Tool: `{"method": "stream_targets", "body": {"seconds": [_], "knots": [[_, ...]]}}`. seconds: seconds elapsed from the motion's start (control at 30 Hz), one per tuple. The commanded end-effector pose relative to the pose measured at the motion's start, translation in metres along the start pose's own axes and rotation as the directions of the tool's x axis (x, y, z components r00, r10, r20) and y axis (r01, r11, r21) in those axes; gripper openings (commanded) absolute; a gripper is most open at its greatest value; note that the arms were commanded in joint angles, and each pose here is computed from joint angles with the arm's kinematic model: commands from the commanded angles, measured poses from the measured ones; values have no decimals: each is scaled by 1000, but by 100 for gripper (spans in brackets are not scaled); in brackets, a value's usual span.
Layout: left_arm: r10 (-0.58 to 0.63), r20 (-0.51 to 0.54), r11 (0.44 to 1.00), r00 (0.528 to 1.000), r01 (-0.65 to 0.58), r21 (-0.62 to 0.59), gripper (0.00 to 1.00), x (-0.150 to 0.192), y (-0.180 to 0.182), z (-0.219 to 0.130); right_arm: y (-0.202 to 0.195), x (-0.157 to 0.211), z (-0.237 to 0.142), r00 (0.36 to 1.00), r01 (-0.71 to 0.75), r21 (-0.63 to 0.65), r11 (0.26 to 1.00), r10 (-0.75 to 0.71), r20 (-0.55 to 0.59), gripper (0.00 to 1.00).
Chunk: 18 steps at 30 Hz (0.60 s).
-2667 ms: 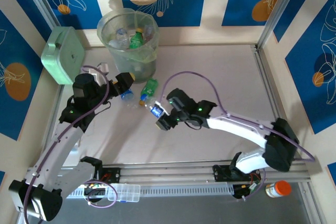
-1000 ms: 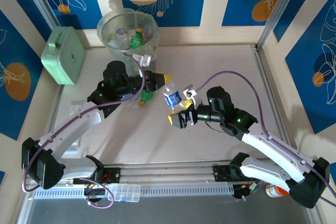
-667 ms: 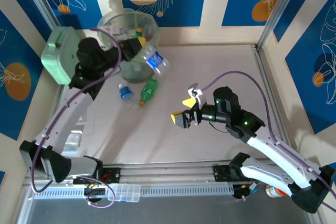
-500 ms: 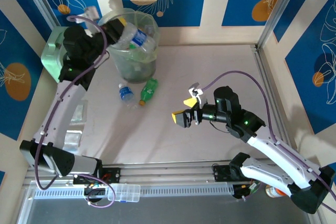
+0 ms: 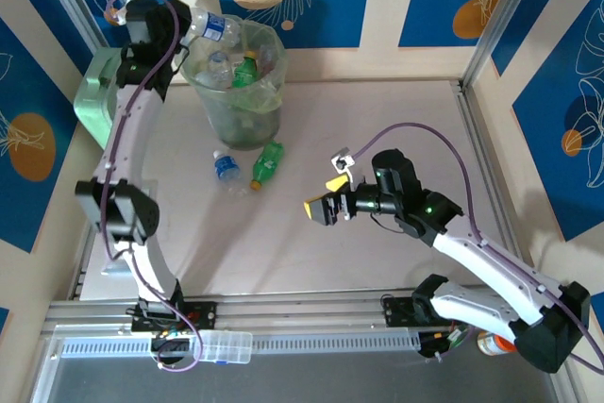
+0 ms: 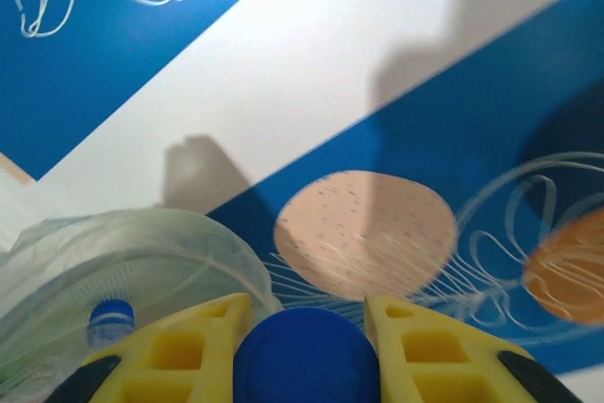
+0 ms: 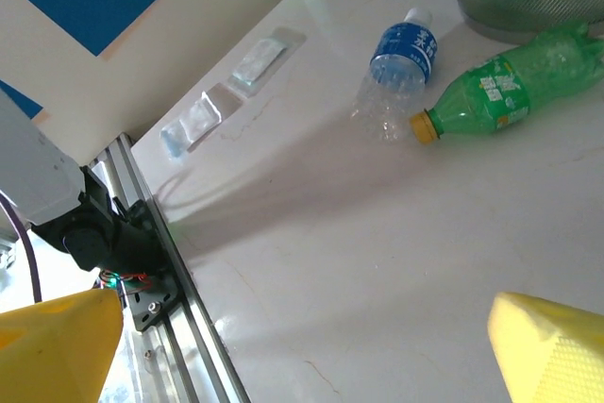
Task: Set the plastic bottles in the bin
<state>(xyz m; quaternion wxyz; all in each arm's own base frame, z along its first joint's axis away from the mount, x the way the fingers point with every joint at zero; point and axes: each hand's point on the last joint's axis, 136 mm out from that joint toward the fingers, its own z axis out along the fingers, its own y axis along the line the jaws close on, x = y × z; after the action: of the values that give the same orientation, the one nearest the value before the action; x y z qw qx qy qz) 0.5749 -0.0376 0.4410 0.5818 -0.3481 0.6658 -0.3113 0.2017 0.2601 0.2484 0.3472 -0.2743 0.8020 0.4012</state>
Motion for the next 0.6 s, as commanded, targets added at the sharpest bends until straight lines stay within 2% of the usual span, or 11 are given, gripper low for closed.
{"method": "stream_targets", "body": {"seconds": [0.0,0.2,0.33,0.37,0.43,0.57], "knots": [[-75,11,993,997,75,-92,0,-2,18,16,-1,9,11,999,-34,-41,999,34,-17,100],[-73,15,994,997,74,-86,0,15,38,60,-7,39,41,990,-78,-53,996,71,-125,100],[-78,-48,995,996,75,-59,0,41,44,85,-9,50,54,983,-63,-38,997,56,-173,100],[-67,-68,997,995,64,-53,3,49,45,90,-10,51,56,982,-63,-33,997,56,-178,100],[-43,-97,998,994,38,-44,12,64,46,96,-12,51,60,982,-62,-31,998,55,-179,99],[28,-150,1000,988,-29,-6,46,85,48,106,-12,50,66,980,-65,-37,997,57,-189,100]]}}
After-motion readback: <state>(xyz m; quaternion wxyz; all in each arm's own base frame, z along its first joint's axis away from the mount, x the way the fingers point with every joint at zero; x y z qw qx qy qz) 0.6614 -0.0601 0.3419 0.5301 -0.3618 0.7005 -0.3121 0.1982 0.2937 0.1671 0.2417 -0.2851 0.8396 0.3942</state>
